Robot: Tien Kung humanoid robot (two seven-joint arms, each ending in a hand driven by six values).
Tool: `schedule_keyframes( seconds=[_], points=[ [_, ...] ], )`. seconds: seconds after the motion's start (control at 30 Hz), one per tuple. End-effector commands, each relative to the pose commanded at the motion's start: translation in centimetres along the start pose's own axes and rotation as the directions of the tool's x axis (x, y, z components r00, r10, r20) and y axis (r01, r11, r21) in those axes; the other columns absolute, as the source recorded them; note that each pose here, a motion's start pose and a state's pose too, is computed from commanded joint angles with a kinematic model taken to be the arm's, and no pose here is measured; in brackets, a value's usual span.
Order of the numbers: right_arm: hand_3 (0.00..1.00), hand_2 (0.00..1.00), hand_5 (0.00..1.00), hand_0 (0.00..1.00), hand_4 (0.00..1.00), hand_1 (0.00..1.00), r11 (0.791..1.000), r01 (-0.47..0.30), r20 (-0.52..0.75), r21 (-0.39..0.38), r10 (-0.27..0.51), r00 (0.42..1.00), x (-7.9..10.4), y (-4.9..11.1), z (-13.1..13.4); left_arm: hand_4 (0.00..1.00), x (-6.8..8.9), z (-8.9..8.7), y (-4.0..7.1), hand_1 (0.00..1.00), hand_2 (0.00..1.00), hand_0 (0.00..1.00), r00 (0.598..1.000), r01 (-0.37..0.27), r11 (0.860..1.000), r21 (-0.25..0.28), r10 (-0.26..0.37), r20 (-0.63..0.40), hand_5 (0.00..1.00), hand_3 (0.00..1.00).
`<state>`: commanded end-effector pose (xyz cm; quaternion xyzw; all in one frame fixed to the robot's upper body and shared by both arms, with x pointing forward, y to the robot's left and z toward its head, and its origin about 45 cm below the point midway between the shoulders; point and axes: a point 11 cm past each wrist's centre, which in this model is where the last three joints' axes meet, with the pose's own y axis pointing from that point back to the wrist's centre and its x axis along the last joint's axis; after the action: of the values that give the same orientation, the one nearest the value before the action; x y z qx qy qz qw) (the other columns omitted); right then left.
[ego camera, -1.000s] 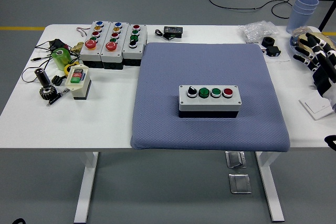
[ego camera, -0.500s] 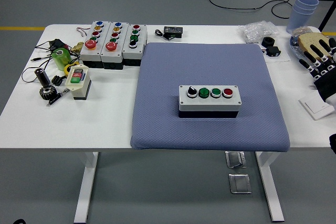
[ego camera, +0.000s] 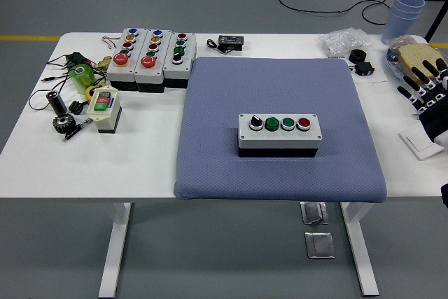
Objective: Pick up the button,place it on the desk,press the button,press the button
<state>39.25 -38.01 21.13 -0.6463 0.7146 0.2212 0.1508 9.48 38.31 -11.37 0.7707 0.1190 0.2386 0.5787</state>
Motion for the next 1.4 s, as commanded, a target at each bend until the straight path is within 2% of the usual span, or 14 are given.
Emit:
schedule_keyframes(
  seconds=[0.6, 0.7, 1.03, 1.4],
  points=[
    [0.705, 0.717, 0.439, 0.696, 0.79, 0.675, 1.0, 0.022, 0.023, 0.01, -0.022, 0.999, -0.7, 0.0, -0.9, 0.298, 1.2, 0.3, 0.1, 0.642, 0.635, 0.651, 1.0, -0.029, 1.0, -0.003, 0.029, -0.011, 0.847, 0.546],
    [0.705, 0.717, 0.439, 0.696, 0.79, 0.675, 0.999, 0.033, 0.025, -0.007, -0.032, 0.999, -1.0, -0.1, -0.6, 0.298, 1.6, 0.4, 0.2, 0.642, 0.635, 0.651, 0.999, -0.034, 0.999, -0.004, 0.034, -0.017, 0.847, 0.546],
    [0.701, 0.717, 0.439, 0.691, 0.784, 0.671, 0.999, 0.048, 0.035, -0.003, -0.048, 0.998, -1.8, -0.4, -0.8, 0.298, 1.9, 0.5, 0.2, 0.643, 0.635, 0.651, 0.999, -0.036, 0.999, -0.008, 0.036, -0.019, 0.847, 0.545],
    [0.697, 0.717, 0.433, 0.691, 0.774, 0.669, 0.999, 0.041, 0.045, 0.003, -0.041, 0.998, -1.8, -0.6, -1.0, 0.297, 2.1, 0.8, 0.3, 0.642, 0.634, 0.651, 0.999, -0.043, 0.999, -0.012, 0.042, -0.023, 0.848, 0.545]
  ],
)
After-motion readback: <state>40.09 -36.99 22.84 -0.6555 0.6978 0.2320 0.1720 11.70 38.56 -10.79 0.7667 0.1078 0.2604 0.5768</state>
